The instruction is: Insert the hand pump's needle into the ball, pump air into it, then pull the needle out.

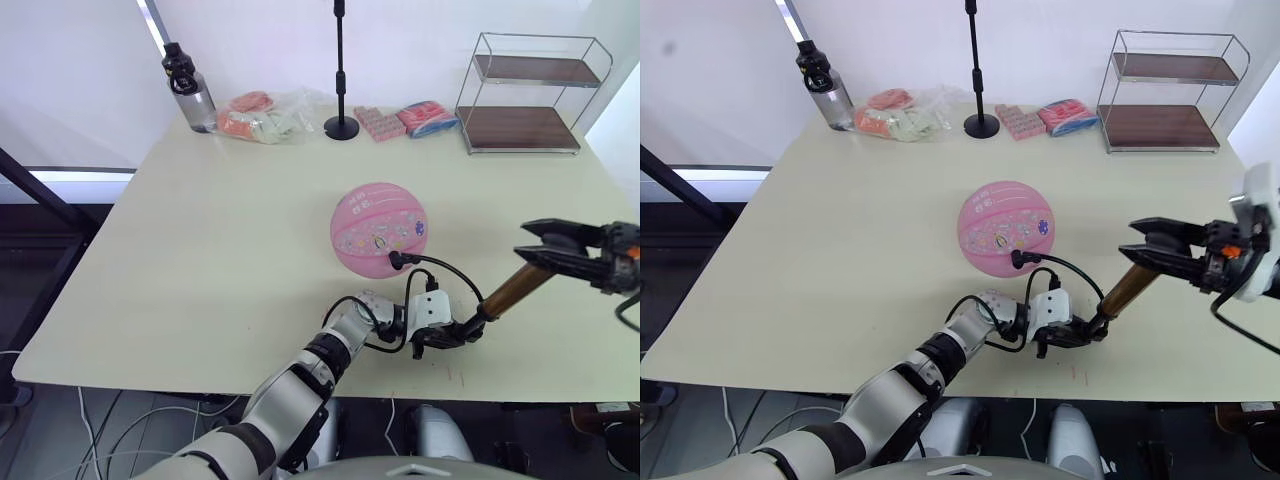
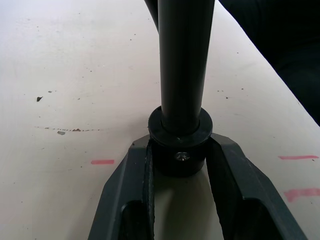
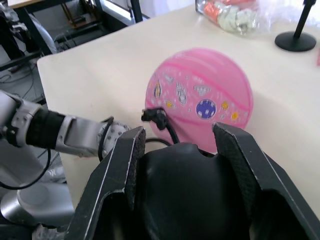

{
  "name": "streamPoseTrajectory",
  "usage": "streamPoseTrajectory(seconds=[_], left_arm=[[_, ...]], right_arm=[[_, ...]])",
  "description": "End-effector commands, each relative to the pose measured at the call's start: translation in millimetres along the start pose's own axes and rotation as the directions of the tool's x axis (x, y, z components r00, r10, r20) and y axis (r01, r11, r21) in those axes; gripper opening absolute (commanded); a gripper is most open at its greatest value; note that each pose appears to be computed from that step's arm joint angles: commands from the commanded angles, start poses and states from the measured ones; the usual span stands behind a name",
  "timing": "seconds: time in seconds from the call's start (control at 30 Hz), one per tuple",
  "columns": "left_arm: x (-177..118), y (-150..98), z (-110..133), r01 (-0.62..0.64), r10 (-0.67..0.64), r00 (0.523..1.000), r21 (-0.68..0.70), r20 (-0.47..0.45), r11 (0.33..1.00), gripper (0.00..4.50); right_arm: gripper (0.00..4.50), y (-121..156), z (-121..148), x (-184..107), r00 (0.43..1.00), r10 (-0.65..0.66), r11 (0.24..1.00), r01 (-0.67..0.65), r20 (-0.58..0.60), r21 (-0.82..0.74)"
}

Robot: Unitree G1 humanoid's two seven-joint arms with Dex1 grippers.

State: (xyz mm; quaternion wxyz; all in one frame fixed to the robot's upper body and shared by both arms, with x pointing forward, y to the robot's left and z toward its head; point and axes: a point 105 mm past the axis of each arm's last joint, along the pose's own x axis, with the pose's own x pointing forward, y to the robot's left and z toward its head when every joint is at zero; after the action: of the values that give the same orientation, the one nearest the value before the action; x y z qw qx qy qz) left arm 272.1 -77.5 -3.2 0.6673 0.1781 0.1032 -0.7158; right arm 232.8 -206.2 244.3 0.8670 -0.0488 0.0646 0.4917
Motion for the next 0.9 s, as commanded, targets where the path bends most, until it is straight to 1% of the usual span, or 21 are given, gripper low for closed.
streamPoseTrajectory(seconds=[0.03, 0.17, 0.33, 0.5, 0.63, 0.7, 0.83, 0.87, 0.9], left_arm=[[-9.3, -16.6, -46.4, 0.024, -0.039, 0.988, -0.100, -0.147, 0.995, 1.07], [-10.5, -16.7, -47.6, 0.025, -0.040, 0.988, -0.101, -0.151, 0.995, 1.07], [-11.1, -17.3, -48.8, 0.025, -0.041, 0.987, -0.102, -0.154, 0.994, 1.07], [-11.3, -17.3, -48.8, 0.025, -0.040, 0.987, -0.101, -0.154, 0.995, 1.07], [-11.7, -17.9, -49.5, 0.024, -0.039, 0.987, -0.102, -0.154, 0.995, 1.07], [-11.8, -18.3, -49.9, 0.025, -0.040, 0.987, -0.103, -0.155, 0.994, 1.07], [-12.0, -17.8, -49.8, 0.023, -0.039, 0.987, -0.103, -0.155, 0.994, 1.07], [-12.0, -17.7, -49.8, 0.022, -0.038, 0.987, -0.103, -0.156, 0.994, 1.07], [-12.0, -17.5, -49.7, 0.021, -0.037, 0.987, -0.103, -0.156, 0.994, 1.07]], right_arm=[[1.63, 4.7, 39.2, -12.8, 0.996, 0.012, 0.997, -0.005, 0.090, -0.079], [1.63, 3.9, 62.0, -20.9, 0.994, 0.009, 0.994, 0.003, 0.111, -0.108], [1.63, 0.3, 64.1, -21.3, 0.995, 0.002, 0.993, 0.010, 0.105, -0.114], [1.63, -3.4, 43.8, -15.8, 0.998, 0.000, 0.996, 0.005, 0.057, -0.094], [1.63, -1.2, 10.9, -1.9, 1.000, 0.027, 0.998, -0.027, -0.001, -0.061], [1.63, 0.5, -1.4, 6.2, 0.999, 0.039, 0.999, -0.038, 0.016, -0.028], [1.63, 0.3, -41.8, 20.0, 0.996, 0.048, 0.998, -0.051, -0.068, -0.031], [1.63, 1.1, -46.2, 21.9, 0.996, 0.055, 0.998, -0.058, -0.076, -0.038], [1.63, 1.5, -48.3, 24.3, 0.997, 0.055, 0.998, -0.057, -0.054, -0.023]])
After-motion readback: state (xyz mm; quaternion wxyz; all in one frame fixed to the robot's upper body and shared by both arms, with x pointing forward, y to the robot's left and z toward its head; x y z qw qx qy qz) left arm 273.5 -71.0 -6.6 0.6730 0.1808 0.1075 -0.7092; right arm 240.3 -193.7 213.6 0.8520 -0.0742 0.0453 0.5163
